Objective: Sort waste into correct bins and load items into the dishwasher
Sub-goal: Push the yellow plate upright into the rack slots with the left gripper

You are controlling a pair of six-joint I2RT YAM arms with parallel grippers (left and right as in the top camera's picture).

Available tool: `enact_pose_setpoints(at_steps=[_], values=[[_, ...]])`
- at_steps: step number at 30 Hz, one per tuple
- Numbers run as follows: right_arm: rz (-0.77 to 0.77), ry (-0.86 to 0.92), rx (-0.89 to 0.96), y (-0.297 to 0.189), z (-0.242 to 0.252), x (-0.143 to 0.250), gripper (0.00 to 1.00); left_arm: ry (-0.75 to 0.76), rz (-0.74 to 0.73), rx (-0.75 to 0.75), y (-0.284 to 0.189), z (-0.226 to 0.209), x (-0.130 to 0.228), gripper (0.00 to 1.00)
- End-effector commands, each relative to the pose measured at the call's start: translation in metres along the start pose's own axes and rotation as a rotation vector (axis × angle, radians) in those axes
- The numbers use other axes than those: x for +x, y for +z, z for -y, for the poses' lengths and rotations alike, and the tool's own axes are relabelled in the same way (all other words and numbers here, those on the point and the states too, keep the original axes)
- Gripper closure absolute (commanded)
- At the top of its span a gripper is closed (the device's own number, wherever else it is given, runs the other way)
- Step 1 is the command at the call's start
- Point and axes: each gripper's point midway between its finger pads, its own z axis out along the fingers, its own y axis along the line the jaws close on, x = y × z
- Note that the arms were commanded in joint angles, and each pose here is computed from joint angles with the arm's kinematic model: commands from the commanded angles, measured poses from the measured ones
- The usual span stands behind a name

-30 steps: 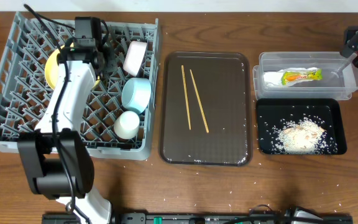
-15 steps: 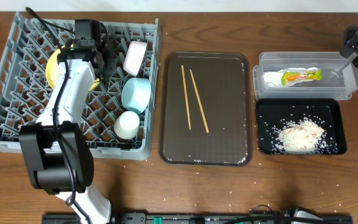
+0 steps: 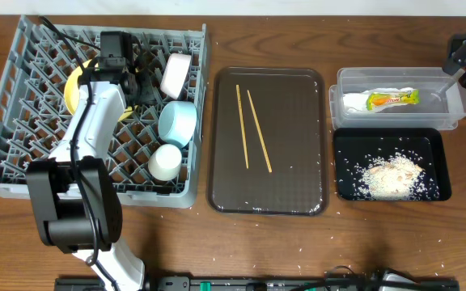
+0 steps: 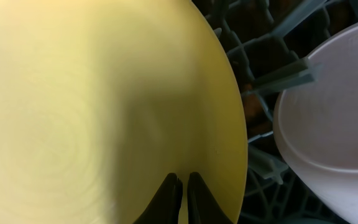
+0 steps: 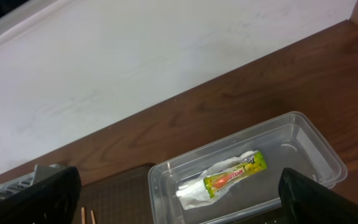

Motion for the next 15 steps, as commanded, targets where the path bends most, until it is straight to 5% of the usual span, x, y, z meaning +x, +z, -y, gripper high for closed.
enact_pose_setpoints(at_steps=[1,15], values=[[0.003,0.011,0.009,0.0,0.002,-0.001,0.01,0.001,-0.087,-0.007,0.021,0.0,0.026,0.92],[0.003,0.011,0.009,0.0,0.002,-0.001,0.01,0.096,-0.043,-0.153,0.018,0.014,0.028,0.92]])
